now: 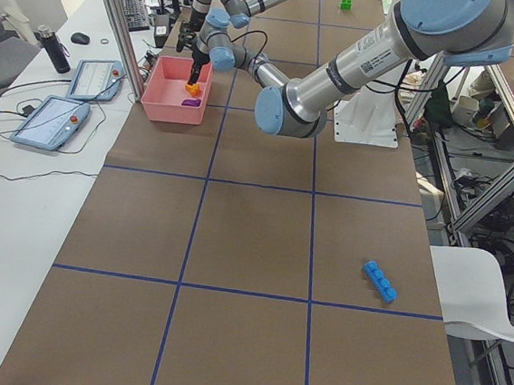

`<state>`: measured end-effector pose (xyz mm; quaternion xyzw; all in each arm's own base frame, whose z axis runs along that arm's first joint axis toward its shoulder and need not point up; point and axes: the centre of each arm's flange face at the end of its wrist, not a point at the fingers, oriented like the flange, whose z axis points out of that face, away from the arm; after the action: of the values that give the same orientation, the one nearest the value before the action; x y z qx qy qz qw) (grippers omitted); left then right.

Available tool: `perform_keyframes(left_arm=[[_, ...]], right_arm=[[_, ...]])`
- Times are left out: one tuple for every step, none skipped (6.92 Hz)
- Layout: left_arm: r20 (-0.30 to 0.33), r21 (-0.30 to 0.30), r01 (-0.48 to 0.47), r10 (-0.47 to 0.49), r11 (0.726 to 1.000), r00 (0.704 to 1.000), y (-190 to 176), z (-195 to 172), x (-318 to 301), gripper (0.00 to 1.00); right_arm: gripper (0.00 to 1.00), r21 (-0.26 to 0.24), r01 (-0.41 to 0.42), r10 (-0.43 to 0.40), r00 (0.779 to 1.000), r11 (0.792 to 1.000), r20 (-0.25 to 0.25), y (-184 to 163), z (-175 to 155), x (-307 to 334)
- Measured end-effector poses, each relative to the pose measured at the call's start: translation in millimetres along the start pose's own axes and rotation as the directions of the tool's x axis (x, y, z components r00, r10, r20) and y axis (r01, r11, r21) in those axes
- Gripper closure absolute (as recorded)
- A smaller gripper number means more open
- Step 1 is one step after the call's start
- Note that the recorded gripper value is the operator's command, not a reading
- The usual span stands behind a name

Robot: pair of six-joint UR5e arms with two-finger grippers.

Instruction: Put all blocks into box

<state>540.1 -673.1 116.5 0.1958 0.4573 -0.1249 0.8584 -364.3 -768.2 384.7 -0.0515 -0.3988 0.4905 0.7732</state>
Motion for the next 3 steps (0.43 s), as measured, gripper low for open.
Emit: perform_keyframes(left_arm=[[-0.011,0.003,0.003,-0.003,1.000,1.000,3,-7,-3,0.00],[-0.022,0.006,0.003,-0.003,1.000,1.000,11,-13,-21,0.00],[-0.034,0.010,0.001,0.000,1.000,0.999,23,-21,-46,0.00]], right_arm=[[0.01,-0.017,-0.061,0.061,0.998,0.998,-0.005,18,4,-4],[0.01,-0.029,-0.104,0.104,0.994,0.994,-0.013,35,8,-10],[0.01,-0.039,-0.161,0.160,0.987,0.986,-0.027,44,11,-16]])
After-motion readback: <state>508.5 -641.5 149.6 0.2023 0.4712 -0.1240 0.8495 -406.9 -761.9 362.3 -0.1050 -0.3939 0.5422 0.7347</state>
